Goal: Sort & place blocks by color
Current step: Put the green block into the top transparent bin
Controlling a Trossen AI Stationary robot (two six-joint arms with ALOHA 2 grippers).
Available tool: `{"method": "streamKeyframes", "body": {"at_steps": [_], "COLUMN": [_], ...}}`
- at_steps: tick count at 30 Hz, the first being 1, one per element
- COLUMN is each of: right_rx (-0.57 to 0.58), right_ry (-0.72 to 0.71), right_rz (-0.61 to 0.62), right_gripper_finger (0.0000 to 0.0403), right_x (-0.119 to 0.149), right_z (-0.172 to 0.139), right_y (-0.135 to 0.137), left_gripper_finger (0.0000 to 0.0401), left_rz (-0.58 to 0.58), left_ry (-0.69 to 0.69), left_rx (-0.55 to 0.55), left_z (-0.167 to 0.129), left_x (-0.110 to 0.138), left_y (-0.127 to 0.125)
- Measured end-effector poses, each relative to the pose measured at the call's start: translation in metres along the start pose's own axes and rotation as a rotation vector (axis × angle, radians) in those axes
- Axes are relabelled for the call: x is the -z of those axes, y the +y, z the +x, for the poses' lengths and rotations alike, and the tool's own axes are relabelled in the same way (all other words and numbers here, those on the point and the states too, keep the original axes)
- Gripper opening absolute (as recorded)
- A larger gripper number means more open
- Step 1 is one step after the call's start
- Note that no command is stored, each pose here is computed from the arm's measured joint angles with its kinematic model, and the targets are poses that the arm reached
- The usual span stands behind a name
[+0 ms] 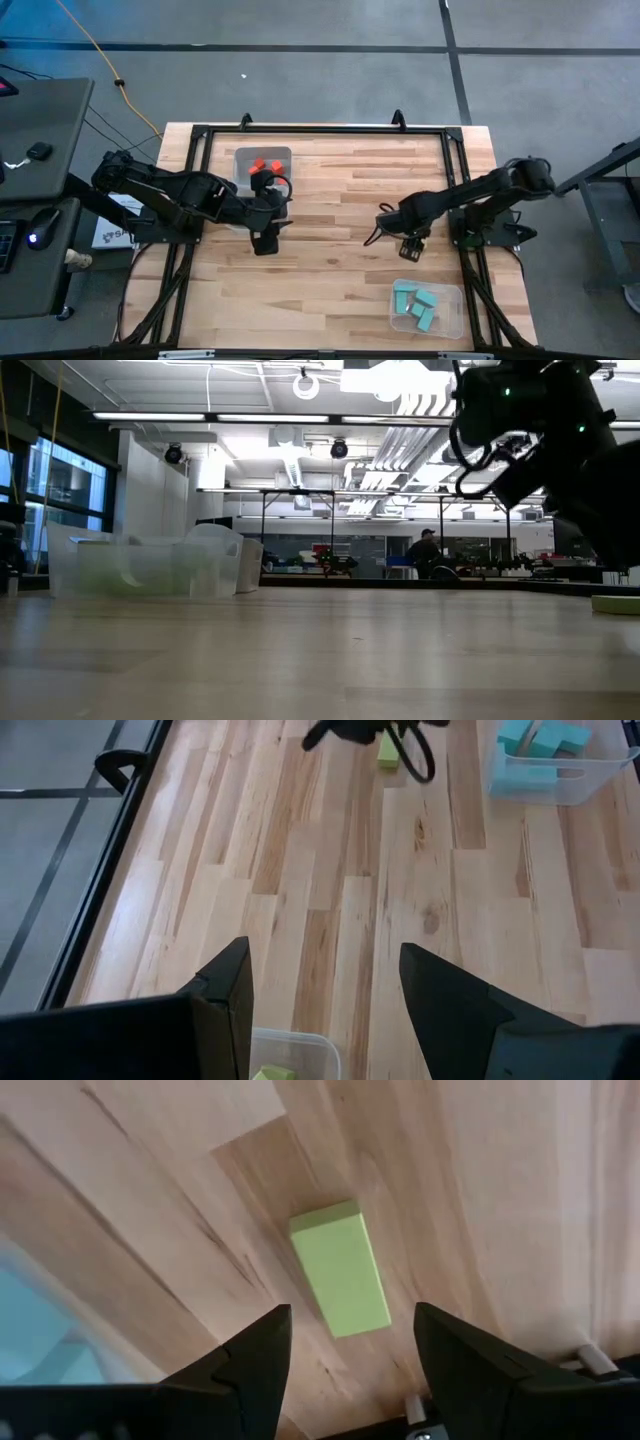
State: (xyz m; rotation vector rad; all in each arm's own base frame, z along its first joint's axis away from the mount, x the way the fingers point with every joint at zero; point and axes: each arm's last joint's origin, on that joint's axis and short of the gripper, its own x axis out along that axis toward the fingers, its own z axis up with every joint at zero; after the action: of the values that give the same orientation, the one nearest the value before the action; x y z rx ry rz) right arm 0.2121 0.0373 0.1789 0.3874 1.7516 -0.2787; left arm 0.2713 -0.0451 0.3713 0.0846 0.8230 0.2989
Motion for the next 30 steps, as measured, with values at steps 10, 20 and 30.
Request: {"method": "streamKeyframes", "body": {"at_steps": [10, 20, 30], "right_rx": [0.042, 0.057, 0.055], "right_ry": [0.159, 0.238, 0.242], "right_rz": [-0.065, -0.075, -0.082], "right_gripper_finger": [0.0202, 0.0202, 0.0202], "right_x": [-0.015, -0.019, -0.019], "right_z": [0.031, 0.045, 0.045], "right_y": [0.006, 0.007, 0.007], "left_gripper_finger": [0.0174, 0.0174, 0.0175], "left_rz": [0.0, 0.0, 0.003], "left_ry": [-0.001, -0.001, -0.001], "left_rx": [-0.004, -0.005, -0.007], "left_z": [0.0, 0.0, 0.0], "left_x": [0.0, 0.0, 0.0], "left_y": [0.0, 0.0, 0.0]}}
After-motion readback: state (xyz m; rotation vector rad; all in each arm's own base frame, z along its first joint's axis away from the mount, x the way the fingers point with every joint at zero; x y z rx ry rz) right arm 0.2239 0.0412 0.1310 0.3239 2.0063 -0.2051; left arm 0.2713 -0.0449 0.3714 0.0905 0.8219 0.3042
